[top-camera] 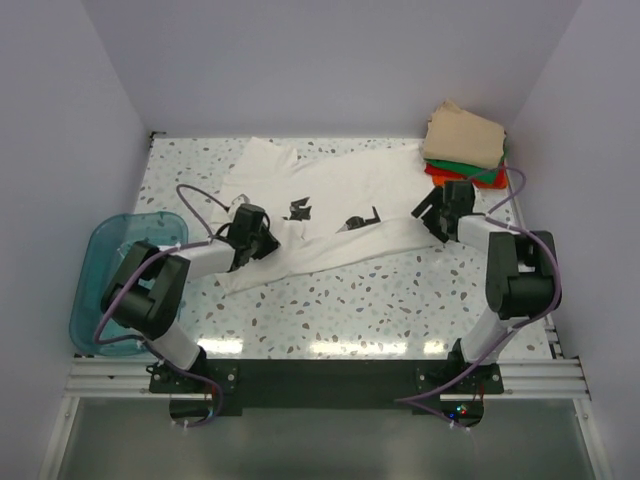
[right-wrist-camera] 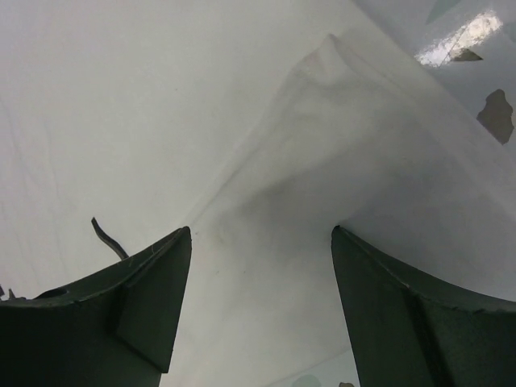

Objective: Fold and stack the t-shirts
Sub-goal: Fold the tshirt

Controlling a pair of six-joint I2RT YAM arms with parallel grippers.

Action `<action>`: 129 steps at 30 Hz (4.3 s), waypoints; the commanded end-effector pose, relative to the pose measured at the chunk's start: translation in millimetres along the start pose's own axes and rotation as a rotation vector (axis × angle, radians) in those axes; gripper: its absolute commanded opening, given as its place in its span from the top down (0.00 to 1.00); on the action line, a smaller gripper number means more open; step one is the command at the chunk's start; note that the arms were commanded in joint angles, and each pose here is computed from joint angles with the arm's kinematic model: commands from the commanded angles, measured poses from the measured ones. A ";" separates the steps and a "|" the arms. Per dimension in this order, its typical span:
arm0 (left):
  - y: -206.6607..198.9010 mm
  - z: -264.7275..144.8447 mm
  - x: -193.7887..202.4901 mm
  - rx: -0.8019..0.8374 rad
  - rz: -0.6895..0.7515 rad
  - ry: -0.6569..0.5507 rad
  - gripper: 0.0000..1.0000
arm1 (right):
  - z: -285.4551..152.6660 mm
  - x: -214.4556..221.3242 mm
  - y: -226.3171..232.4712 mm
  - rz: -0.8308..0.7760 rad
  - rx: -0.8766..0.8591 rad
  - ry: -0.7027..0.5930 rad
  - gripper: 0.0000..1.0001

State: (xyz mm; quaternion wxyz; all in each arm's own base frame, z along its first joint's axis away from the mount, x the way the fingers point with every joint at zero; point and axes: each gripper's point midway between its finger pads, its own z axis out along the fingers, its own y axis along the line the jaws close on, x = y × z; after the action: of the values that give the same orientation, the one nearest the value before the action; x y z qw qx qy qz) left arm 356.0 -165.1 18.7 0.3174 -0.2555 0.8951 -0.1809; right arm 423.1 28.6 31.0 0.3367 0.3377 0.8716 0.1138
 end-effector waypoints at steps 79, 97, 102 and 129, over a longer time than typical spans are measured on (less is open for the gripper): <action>-67.7 168.5 -237.1 0.021 0.508 -0.244 0.89 | -3.4 -101.0 90.9 -0.387 -0.262 -0.054 0.36; -105.2 103.7 -281.4 0.121 0.493 -0.432 1.00 | 67.6 -103.0 44.1 -0.499 0.009 0.047 0.49; -107.2 99.9 -281.7 0.131 0.496 -0.438 1.00 | 79.5 -96.0 38.9 -0.476 0.022 0.066 0.55; -108.2 31.6 -294.9 0.125 0.427 -0.498 1.00 | 30.5 -128.8 44.3 -0.379 0.070 -0.094 1.00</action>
State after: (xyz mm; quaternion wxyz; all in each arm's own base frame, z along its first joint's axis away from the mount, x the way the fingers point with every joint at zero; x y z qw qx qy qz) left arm 613.2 -100.5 129.8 0.5220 -0.0548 0.8462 -0.0914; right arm 526.5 -15.7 33.6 0.3114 0.1628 0.9361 0.0143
